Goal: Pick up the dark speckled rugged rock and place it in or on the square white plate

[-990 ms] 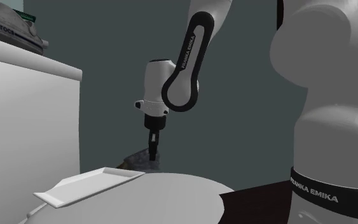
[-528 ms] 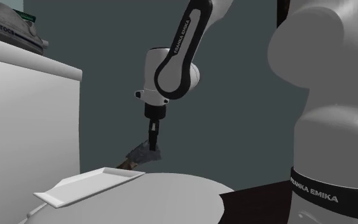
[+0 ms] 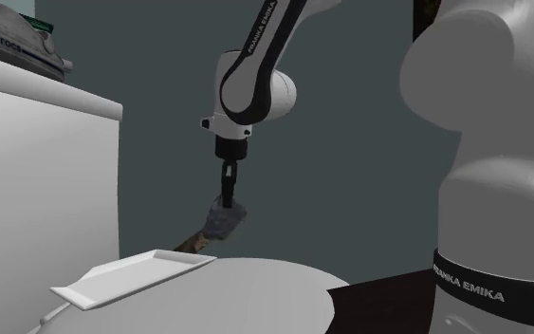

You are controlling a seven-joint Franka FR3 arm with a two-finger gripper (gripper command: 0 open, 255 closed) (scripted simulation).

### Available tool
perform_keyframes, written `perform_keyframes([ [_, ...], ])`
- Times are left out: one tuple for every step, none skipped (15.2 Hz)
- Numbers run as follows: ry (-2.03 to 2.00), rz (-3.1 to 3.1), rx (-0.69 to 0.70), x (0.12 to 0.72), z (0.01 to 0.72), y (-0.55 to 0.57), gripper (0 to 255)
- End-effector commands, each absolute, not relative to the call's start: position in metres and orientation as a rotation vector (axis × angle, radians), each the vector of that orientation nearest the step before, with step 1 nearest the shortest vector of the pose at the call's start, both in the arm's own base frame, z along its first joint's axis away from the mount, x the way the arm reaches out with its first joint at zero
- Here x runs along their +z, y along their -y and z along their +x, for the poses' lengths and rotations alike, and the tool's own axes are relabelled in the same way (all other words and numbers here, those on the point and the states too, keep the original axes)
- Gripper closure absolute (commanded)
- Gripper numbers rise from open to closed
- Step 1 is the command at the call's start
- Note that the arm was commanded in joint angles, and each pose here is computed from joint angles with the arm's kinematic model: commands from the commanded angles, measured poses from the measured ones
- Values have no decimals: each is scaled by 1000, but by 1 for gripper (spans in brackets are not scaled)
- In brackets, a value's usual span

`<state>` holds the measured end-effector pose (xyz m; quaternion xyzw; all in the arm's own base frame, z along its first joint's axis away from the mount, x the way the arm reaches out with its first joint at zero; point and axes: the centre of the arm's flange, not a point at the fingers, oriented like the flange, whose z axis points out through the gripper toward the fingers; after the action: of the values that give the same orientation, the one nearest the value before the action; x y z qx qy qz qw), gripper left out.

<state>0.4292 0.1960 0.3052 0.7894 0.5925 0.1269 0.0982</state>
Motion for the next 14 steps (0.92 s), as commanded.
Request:
perform_keyframes([
  [-1754, 2337, 376, 317, 429, -196, 255],
  [-1754, 2337, 376, 322, 429, -196, 255],
  [-1754, 2337, 376, 323, 427, -209, 255],
  [-1754, 2337, 376, 325, 425, -222, 255],
  [-1754, 2337, 376, 326, 423, -235, 255],
  [-1754, 2337, 376, 327, 421, -248, 255],
  [-1754, 2337, 376, 329, 419, -261, 255],
  [-1754, 2337, 376, 330, 417, -274, 255],
  [-1754, 2337, 376, 331, 415, -287, 255],
  [-1754, 2337, 376, 333, 413, -300, 255],
  [-1754, 2337, 376, 334, 411, -313, 255],
  [-1754, 2337, 376, 335, 409, -326, 255],
  [-1754, 2337, 376, 337, 407, -339, 255],
  [-1754, 2337, 376, 338, 405, -352, 255],
])
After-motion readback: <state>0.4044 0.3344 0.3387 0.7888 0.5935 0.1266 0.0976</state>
